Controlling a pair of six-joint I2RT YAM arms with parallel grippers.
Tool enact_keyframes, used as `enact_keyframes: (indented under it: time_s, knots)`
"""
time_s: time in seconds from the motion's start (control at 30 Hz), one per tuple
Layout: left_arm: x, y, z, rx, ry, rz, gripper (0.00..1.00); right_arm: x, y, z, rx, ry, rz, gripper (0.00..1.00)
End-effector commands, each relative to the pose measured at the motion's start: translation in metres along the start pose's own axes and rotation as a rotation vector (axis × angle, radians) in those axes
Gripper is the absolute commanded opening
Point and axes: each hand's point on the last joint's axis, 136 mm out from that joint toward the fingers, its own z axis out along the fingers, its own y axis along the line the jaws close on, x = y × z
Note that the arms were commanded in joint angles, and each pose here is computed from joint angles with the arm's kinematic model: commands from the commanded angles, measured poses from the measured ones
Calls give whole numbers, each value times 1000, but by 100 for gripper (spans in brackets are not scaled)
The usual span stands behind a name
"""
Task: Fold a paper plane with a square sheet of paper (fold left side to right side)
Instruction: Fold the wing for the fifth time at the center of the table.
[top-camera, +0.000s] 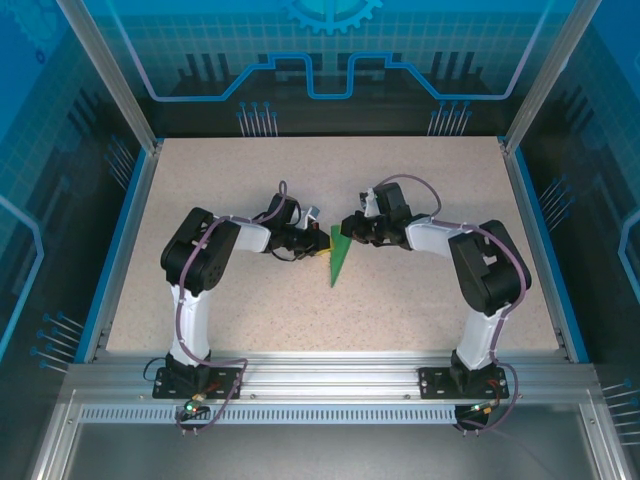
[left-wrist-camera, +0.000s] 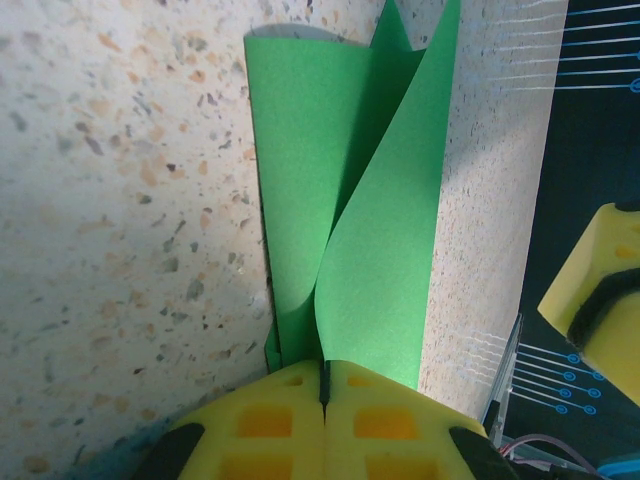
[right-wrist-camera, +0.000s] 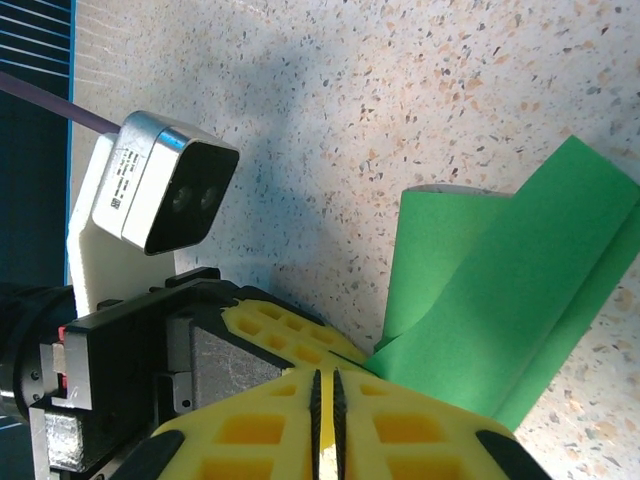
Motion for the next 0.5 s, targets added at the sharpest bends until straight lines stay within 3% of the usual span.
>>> enact_keyframes:
  time_s: [0.0,0.47]
  knots:
    - [5,24,2,-93,0,-20,0,3,7,8,-16,29,-16,14]
    - [6,32,0,-138,-10,-25,0,11,-8,21,19,60,3,11]
